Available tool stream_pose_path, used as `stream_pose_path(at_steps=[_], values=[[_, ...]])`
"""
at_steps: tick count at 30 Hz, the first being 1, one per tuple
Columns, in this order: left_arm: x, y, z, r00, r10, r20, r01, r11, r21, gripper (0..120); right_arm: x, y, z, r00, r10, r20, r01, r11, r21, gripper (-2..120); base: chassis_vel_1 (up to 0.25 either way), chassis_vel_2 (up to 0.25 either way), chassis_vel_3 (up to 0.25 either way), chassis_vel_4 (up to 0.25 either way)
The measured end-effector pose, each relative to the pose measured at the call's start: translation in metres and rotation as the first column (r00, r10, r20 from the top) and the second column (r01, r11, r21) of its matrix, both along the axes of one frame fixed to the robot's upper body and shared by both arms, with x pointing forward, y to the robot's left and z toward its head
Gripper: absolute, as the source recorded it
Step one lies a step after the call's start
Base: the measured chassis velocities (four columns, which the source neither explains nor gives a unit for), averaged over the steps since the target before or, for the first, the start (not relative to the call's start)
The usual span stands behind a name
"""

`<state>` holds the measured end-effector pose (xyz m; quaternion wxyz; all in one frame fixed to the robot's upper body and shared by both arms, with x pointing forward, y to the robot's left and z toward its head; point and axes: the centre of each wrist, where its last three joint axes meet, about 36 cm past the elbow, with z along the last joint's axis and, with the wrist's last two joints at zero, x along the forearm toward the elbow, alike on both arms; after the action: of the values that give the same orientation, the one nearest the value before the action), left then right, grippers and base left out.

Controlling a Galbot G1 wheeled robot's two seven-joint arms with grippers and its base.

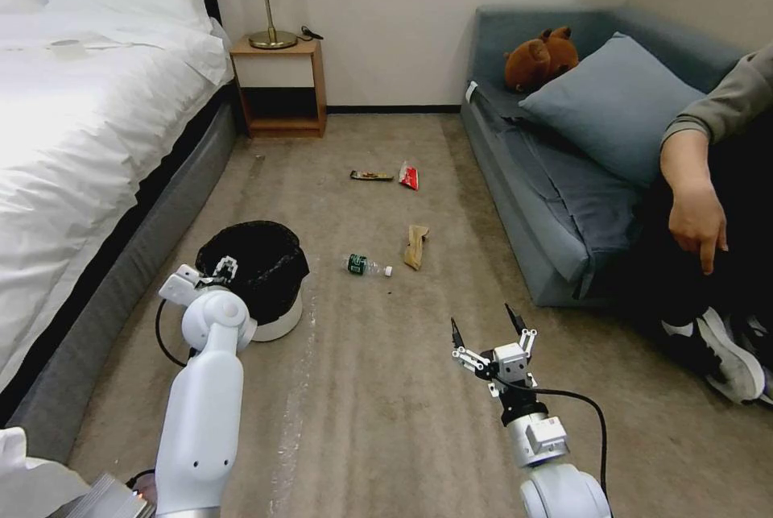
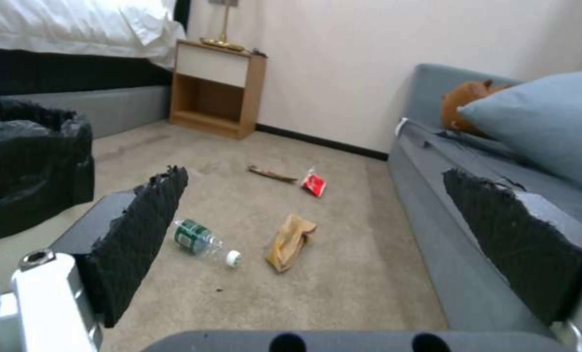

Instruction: Pick up the trash bin, then pick up the garbage on the floor and place it into the trash bin.

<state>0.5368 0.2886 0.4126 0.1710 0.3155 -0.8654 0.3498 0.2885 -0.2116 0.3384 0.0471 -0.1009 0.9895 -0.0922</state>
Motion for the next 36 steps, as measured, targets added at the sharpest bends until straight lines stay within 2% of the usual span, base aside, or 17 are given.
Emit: stream_pose_path(at_steps=[5, 10, 13, 16, 17, 19, 20, 22, 26, 29, 30, 33, 34, 36], values=[[0.004, 0.005, -0.011, 0.999, 0.015, -0.035, -0.014, 1.0, 0.018, 95, -0.007, -0.008, 0.001, 0.999, 0.051, 0.002, -0.051, 0.999, -0.015, 100, 0.0, 0.0, 0.0, 0.0], [0.012, 0.008, -0.017, 0.998, 0.024, -0.054, -0.023, 1.0, 0.013, 95, -0.009, -0.01, 0.001, 0.999, 0.053, 0.009, -0.053, 0.998, -0.016, 100, 0.0, 0.0, 0.0, 0.0], [0.021, 0.011, -0.025, 0.996, 0.03, -0.082, -0.03, 1.0, 0.006, 90, -0.013, -0.01, -0.001, 0.998, 0.054, 0.01, -0.054, 0.998, -0.013, 100, 0.0, 0.0, 0.0, 0.0], [0.038, 0.015, -0.033, 0.993, 0.038, -0.115, -0.039, 0.999, -0.006, 76, -0.02, -0.012, -0.005, 0.999, 0.051, 0.007, -0.051, 0.999, -0.015, 100, 0.0, 0.0, 0.0, 0.0], [0.038, 0.015, -0.033, 0.993, 0.038, -0.115, -0.039, 0.999, -0.006, 76, -0.02, -0.012, -0.005, 0.999, 0.051, 0.007, -0.051, 0.999, -0.015, 100, 0.0, 0.0, 0.0, 0.0], [0.041, 0.015, -0.035, 0.992, 0.037, -0.117, -0.038, 0.999, -0.008, 66, -0.023, -0.013, -0.008, 0.999, 0.05, 0.005, -0.05, 0.999, -0.017, 100, 0.0, 0.0, 0.0, 0.0], [0.041, 0.015, -0.035, 0.992, 0.037, -0.117, -0.038, 0.999, -0.008, 66, -0.023, -0.013, -0.008, 0.999, 0.05, 0.005, -0.05, 0.999, -0.017, 100, 0.0, 0.0, 0.0, 0.0], [0.042, 0.014, -0.036, 0.993, 0.035, -0.116, -0.036, 0.999, -0.009, 55, -0.025, -0.013, -0.011, 0.999, 0.049, 0.002, -0.049, 0.999, -0.015, 100, 0.0, 0.0, 0.0, 0.0], [0.043, 0.012, -0.037, 0.993, 0.034, -0.117, -0.035, 0.999, -0.006, 46, -0.026, -0.011, -0.012, 0.999, 0.05, 0.0, -0.05, 0.999, -0.012, 100, 0.0, 0.0, 0.0, 0.0], [0.038, 0.01, -0.037, 0.993, 0.033, -0.114, -0.034, 0.999, -0.001, 30, -0.024, -0.009, -0.014, 0.999, 0.051, 0.001, -0.051, 0.999, -0.007, 100, 0.0, 0.0, 0.0, 0.0], [0.038, 0.01, -0.037, 0.993, 0.033, -0.114, -0.034, 0.999, -0.001, 30, -0.024, -0.009, -0.014, 0.999, 0.051, 0.001, -0.051, 0.999, -0.007, 100, 0.0, 0.0, 0.0, 0.0], [0.033, 0.011, -0.036, 0.994, 0.033, -0.109, -0.033, 0.999, 0.003, 16, -0.022, -0.008, -0.015, 0.999, 0.052, 0.005, -0.052, 0.999, -0.004, 100, 0.0, 0.0, 0.0, 0.0], [0.033, 0.011, -0.036, 0.994, 0.033, -0.109, -0.033, 0.999, 0.003, 16, -0.022, -0.008, -0.015, 0.999, 0.052, 0.005, -0.052, 0.999, -0.004, 100, 0.0, 0.0, 0.0, 0.0], [0.029, 0.014, -0.038, 0.993, 0.036, -0.114, -0.035, 0.999, 0.007, 5, -0.02, -0.009, -0.014, 0.998, 0.056, 0.008, -0.056, 0.998, -0.006, 100, 0.0, 0.0, 0.0, 0.0]])
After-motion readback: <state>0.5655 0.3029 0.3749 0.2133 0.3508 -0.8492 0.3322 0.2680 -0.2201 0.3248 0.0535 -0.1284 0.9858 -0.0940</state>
